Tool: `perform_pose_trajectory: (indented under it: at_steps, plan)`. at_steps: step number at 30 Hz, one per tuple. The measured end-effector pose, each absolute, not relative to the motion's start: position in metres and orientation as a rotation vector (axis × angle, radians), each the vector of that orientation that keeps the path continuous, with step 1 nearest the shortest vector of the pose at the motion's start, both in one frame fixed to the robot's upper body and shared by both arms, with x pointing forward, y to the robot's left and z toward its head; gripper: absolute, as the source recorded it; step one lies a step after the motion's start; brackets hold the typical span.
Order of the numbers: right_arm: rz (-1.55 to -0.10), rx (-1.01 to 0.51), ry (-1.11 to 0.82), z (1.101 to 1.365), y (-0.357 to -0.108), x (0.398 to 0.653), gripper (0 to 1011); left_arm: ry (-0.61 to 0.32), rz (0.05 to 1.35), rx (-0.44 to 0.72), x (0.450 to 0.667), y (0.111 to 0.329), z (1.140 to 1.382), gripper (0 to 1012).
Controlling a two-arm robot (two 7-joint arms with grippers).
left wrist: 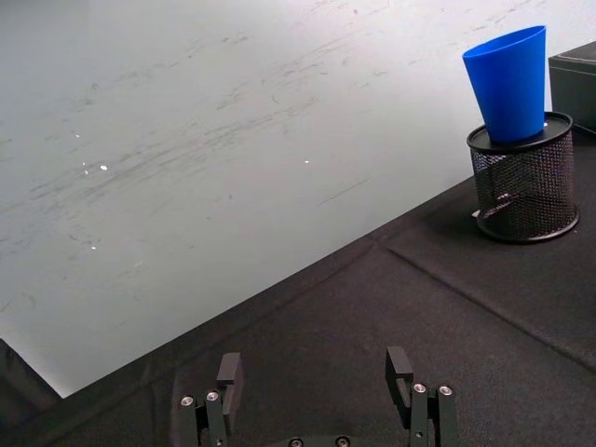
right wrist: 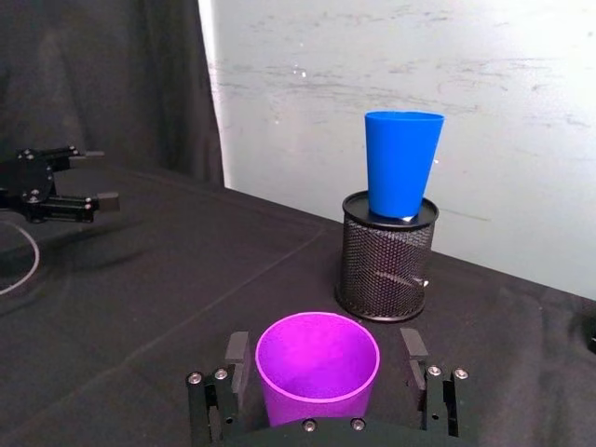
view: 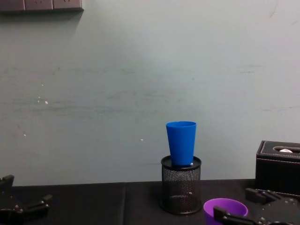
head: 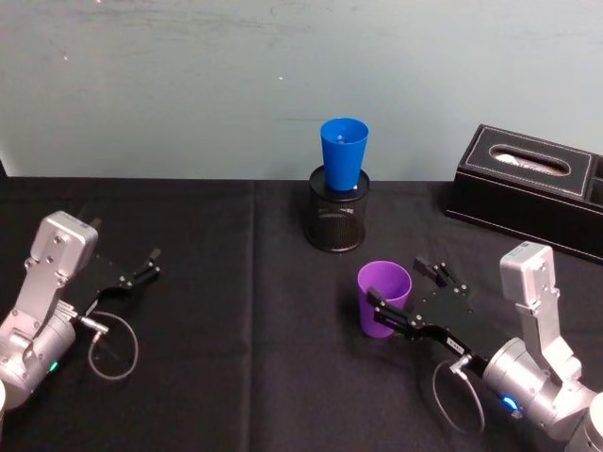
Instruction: Pick up one cup with a gripper and tap it against the other cup.
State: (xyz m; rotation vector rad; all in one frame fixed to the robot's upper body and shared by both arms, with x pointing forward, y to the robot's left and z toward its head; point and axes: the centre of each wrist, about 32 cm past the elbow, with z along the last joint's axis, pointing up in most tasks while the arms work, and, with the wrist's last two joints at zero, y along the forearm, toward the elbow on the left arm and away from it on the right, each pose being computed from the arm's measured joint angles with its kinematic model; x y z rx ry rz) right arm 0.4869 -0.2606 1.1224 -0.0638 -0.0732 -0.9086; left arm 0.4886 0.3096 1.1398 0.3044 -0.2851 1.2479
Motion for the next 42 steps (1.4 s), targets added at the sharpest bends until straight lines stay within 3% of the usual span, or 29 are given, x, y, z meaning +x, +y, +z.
perform_pose_trajectory:
  at_steps: [42]
  plan:
    - [-0.848,-0.108,-0.053,1.103,-0.261,0.512,1003,-0.285,1.248,0.304,0.489,0.310,1.140,1011]
